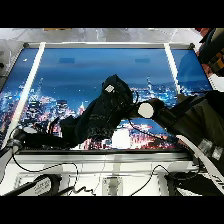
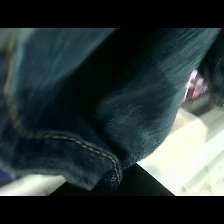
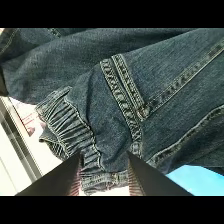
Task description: Fold the clothes and pants, and hang the long-sleeved shirts on hangers.
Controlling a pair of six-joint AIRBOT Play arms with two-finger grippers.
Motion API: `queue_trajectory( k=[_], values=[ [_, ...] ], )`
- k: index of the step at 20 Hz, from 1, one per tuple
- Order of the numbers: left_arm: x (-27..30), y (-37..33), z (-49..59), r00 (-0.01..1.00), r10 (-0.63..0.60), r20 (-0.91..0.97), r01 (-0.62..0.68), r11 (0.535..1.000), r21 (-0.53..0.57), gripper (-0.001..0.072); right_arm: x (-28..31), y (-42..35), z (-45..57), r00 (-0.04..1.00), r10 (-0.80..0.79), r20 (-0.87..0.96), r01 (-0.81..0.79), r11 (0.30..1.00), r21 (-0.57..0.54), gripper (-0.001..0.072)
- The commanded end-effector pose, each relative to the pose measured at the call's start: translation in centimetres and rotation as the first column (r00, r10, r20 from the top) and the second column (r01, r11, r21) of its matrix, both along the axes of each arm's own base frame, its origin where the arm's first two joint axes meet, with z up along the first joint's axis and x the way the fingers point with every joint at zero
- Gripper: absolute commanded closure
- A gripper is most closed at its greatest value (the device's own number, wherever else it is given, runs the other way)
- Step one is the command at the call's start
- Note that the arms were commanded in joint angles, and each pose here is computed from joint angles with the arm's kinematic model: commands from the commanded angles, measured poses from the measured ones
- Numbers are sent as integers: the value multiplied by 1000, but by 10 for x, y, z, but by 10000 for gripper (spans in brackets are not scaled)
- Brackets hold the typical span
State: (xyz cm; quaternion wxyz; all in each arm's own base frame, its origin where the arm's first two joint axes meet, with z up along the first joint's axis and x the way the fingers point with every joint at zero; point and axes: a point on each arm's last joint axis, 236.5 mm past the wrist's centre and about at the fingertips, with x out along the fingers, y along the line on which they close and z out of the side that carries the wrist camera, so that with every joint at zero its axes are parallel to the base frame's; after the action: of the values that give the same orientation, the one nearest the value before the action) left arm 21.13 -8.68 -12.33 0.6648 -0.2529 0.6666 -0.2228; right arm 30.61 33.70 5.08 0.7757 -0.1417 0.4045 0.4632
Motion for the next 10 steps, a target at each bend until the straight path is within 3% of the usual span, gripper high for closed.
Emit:
queue_trajectory(
  k=[1,3,5,8,10],
  values=[
    [36,2,32,990,-14,137,16,1000,-12,677,-7,11,-25,999,25,-46,-27,999,-27,345],
    [64,10,69,968,8,249,-13,1000,20,677,-17,23,-41,992,130,-8,-130,989,-68,218],
    [81,15,101,940,33,340,-50,998,42,677,-21,40,-48,945,297,133,-279,950,-139,217],
    [83,15,119,917,32,398,-60,997,56,676,-27,78,-59,785,516,343,-447,855,-265,214],
    [83,14,121,915,37,403,-63,997,51,676,-36,104,-73,690,593,415,-504,805,-312,162]
  ],
)
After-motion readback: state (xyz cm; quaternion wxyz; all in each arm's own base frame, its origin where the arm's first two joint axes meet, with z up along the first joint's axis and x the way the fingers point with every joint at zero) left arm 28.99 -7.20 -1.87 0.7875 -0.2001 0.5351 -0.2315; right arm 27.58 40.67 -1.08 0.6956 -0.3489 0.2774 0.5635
